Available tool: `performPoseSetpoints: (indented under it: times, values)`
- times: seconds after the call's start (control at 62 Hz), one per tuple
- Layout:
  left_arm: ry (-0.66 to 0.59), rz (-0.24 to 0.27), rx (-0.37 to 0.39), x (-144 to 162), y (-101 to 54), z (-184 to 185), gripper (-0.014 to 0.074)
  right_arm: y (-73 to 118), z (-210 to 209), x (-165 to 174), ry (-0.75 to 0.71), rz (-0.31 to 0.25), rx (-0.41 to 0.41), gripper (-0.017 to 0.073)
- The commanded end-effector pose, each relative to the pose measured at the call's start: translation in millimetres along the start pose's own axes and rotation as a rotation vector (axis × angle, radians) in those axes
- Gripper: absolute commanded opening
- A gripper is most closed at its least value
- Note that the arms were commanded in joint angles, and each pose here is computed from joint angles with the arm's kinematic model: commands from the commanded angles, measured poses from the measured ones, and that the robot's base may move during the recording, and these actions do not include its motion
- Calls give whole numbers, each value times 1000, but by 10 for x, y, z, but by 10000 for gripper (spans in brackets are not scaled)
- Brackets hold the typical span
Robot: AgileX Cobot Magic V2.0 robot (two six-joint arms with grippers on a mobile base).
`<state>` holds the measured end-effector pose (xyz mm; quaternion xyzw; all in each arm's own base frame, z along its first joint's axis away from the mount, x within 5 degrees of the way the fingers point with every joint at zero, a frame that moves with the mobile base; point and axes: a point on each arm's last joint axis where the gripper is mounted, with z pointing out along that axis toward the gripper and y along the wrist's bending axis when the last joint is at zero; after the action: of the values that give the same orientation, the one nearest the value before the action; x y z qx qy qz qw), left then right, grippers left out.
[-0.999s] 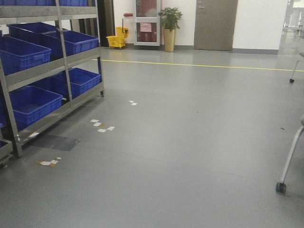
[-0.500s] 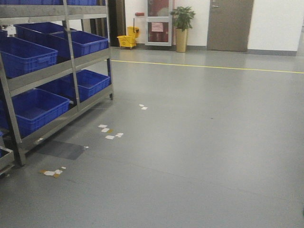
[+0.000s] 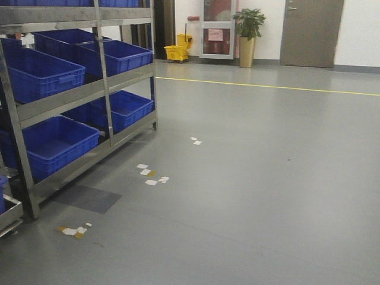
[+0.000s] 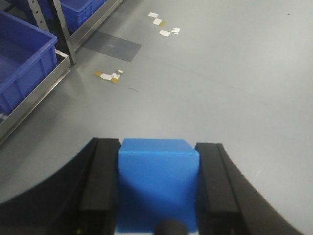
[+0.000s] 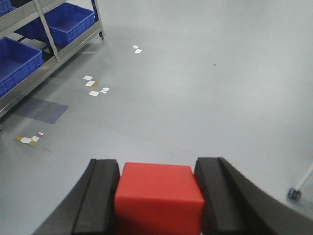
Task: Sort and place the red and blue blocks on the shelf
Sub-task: 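Drive the base across the floor toward the shelf of blue bins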
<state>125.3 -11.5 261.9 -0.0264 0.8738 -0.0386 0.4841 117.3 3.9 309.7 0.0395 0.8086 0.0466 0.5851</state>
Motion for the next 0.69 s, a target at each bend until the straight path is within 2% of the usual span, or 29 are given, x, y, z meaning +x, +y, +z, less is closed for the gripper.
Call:
performPoseSetpoints:
  times: [0.0, 0.677]
  values:
    - [-96, -3, 28, -169, -36, -32, 123, 12, -33, -165, -115, -17, -6, 54]
    - [-96, -3, 28, -169, -36, -32, 123, 12, -33, -165, -115, -17, -6, 54]
